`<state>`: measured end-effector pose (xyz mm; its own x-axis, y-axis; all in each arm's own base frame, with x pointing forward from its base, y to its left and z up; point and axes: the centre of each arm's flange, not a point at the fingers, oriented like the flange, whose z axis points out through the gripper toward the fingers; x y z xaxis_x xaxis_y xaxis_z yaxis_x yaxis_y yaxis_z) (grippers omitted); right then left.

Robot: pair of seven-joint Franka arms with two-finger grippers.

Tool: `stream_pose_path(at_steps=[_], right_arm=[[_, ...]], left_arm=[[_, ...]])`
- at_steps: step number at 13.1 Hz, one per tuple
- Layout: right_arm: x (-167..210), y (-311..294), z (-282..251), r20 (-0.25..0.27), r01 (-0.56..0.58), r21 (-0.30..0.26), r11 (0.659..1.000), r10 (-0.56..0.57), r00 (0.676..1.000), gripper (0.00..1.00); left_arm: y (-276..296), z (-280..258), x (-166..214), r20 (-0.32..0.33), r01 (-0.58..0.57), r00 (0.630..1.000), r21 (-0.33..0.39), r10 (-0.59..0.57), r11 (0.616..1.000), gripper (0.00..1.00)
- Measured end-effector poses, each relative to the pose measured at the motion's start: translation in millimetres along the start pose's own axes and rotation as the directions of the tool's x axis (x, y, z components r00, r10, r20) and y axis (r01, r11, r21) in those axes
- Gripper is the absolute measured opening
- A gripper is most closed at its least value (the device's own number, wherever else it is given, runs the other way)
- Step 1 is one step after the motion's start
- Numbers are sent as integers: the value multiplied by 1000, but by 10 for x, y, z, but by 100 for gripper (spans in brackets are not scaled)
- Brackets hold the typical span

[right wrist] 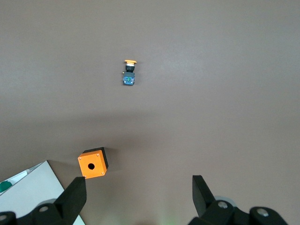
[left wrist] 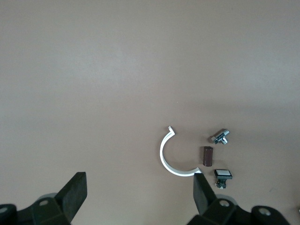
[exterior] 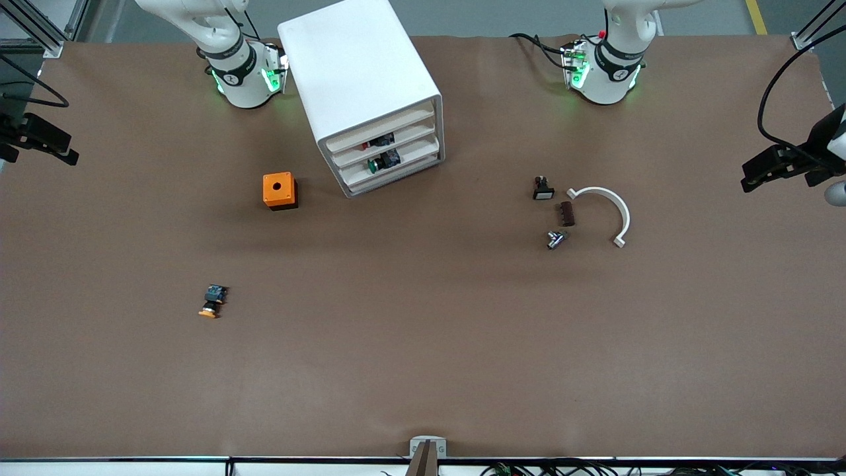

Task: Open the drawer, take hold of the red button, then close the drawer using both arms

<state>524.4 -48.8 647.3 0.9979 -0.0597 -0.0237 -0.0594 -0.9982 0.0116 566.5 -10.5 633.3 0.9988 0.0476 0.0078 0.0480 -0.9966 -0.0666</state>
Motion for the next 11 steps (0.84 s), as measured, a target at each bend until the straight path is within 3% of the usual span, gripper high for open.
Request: stream_pose_path(at_steps=[6,11], right_arm=[[-3,0,3,3,0,0,1000,0,1000,100],[-3,-43,10,6,-30,-1,1000,30,1000,100]], left_arm=[[6,114,56,23,0,1000,-1,0,1000,100],[404,821,359,138,136,981,-7,-134,991,100]])
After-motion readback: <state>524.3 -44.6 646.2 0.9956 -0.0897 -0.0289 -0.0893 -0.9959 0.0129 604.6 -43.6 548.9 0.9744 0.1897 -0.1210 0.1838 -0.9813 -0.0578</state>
